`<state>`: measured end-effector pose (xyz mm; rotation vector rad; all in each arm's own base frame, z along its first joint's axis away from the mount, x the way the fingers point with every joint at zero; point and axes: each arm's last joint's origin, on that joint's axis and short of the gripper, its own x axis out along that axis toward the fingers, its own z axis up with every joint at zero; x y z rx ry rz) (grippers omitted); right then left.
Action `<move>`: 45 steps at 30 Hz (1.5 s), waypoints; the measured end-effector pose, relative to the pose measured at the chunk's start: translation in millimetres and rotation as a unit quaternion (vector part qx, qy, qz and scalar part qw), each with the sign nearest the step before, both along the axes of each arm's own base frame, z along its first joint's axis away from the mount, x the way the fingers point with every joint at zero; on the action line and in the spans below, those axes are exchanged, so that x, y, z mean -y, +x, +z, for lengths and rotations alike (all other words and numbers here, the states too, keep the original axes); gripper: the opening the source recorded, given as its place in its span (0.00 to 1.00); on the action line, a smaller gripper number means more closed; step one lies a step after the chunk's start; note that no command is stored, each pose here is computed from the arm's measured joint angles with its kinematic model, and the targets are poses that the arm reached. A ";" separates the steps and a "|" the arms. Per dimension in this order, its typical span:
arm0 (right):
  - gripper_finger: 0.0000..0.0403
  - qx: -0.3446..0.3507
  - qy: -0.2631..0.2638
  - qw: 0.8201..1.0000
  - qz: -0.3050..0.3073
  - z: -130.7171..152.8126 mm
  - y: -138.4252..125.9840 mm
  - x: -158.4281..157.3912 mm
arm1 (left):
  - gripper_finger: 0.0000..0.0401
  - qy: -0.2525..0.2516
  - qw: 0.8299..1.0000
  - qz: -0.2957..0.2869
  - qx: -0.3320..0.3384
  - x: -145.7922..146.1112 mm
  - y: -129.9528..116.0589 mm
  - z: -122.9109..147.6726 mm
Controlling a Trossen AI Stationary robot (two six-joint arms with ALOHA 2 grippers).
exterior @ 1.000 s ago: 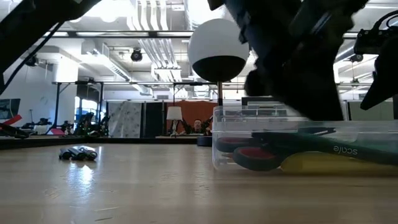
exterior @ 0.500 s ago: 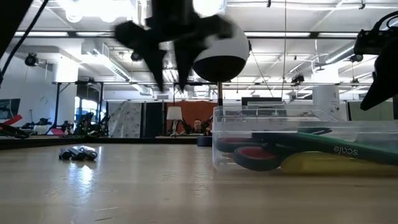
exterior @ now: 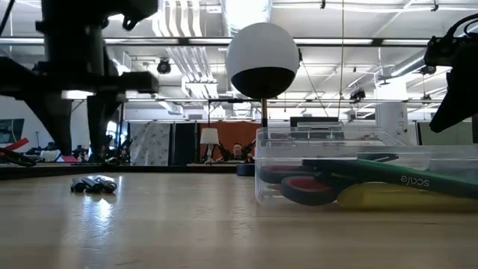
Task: Pick & place school supplies into a supply box
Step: Put the black pen into the transparent supply box
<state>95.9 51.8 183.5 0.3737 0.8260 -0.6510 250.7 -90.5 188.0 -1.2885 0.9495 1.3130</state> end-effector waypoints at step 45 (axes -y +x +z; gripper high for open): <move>0.48 -0.005 -0.004 1.000 0.002 -0.7 -0.7 0.5 | 0.27 0.000 0.999 0.038 -0.022 -27.0 -23.0 -50.5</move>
